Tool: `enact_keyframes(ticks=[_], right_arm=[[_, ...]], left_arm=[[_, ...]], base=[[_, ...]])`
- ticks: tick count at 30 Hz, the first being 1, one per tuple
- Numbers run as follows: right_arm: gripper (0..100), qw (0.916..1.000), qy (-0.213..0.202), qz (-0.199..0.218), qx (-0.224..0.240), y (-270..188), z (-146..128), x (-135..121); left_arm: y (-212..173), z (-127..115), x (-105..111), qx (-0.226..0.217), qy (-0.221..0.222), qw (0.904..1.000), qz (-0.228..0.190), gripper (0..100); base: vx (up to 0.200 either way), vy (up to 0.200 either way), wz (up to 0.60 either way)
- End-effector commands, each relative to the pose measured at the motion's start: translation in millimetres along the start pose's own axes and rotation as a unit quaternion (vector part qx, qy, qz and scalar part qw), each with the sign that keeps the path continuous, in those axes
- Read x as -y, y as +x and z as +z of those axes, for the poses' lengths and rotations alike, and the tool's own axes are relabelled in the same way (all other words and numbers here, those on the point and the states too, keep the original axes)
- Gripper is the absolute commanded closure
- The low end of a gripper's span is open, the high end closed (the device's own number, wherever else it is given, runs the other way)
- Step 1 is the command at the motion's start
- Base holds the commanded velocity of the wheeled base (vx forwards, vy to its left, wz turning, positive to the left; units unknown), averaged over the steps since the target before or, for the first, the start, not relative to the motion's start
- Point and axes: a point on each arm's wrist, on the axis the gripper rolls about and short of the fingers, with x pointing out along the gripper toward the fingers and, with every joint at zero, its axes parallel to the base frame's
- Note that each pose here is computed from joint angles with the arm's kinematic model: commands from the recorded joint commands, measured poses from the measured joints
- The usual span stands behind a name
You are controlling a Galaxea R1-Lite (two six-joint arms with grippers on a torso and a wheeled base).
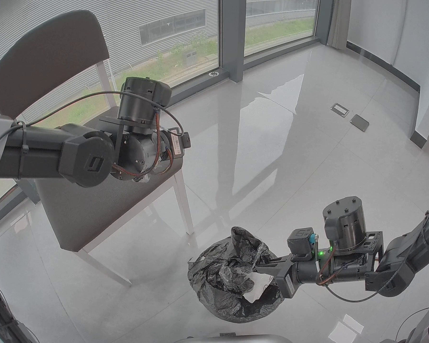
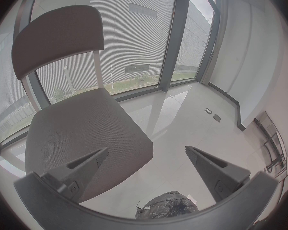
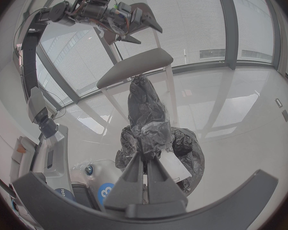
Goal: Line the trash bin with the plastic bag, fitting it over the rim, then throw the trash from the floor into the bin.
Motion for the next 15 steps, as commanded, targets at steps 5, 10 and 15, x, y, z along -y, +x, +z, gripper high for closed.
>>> enact_keyframes(ticks=[5, 10, 15], right_arm=[[100, 0.9997, 0.005, 0.008, -0.024, 27.4, -15.1, 3.1], [0, 0.9995, 0.009, 0.007, -0.030, 43.5, -20.9, 6.3], [0, 0.9999, 0.010, 0.001, -0.010, 52.4, -22.8, 12.0]], left_arm=[[-8.1, 9.3, -3.8, 0.013, -0.008, 0.9999, -0.001, 0], [-12.3, 12.7, -4.7, 0.019, -0.010, 0.9998, -0.003, 0], [-11.9, 13.9, -6.7, 0.020, -0.013, 0.9997, -0.001, 0]], base=[[0.000, 0.000, 0.00], [0.000, 0.000, 0.00], [0.000, 0.000, 0.00]])
